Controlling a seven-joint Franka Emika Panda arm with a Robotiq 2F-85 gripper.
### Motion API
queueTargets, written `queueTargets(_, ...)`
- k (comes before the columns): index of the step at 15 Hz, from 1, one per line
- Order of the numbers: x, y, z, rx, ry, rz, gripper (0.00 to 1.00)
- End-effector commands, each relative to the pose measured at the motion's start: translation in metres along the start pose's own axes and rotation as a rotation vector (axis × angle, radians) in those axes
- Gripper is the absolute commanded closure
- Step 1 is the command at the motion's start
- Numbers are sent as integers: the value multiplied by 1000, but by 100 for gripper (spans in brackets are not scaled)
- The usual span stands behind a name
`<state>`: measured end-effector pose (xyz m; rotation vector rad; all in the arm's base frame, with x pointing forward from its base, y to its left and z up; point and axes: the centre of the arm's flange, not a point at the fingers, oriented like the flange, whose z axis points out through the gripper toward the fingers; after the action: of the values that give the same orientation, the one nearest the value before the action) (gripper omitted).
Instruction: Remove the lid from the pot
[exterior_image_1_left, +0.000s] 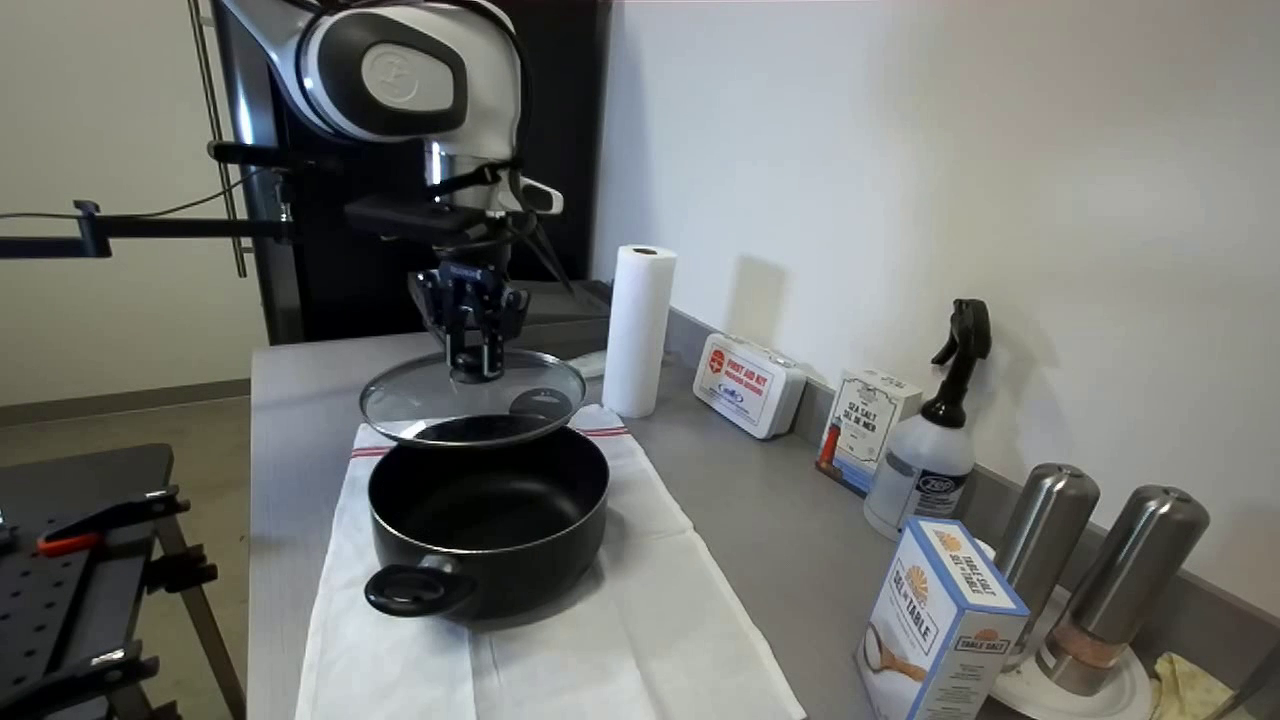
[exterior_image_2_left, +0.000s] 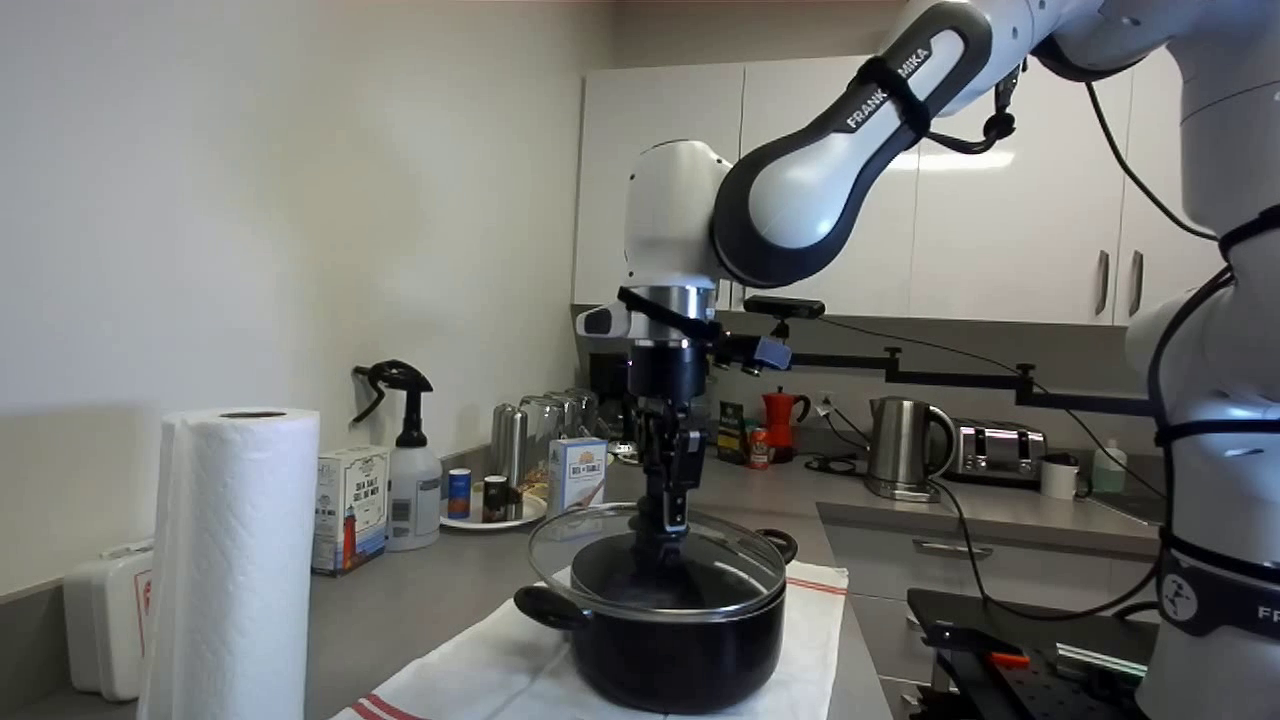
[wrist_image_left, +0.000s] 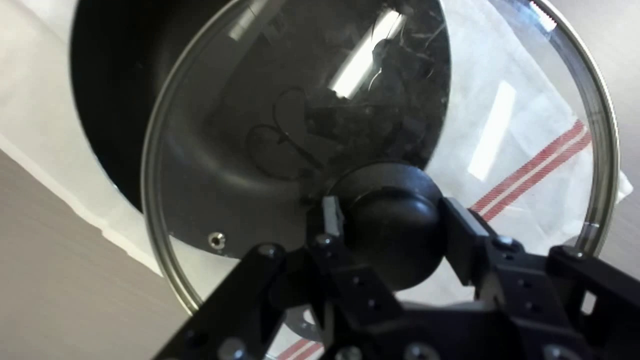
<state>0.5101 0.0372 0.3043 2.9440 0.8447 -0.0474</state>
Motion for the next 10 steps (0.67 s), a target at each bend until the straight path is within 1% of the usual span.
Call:
queueTargets(1, 31, -33, -16, -19, -7, -145, 75)
queueTargets(6, 66, -83, -12, -22, 4, -311, 75)
queueTargets(10, 91, -118, 6, -21, -6, -433, 75)
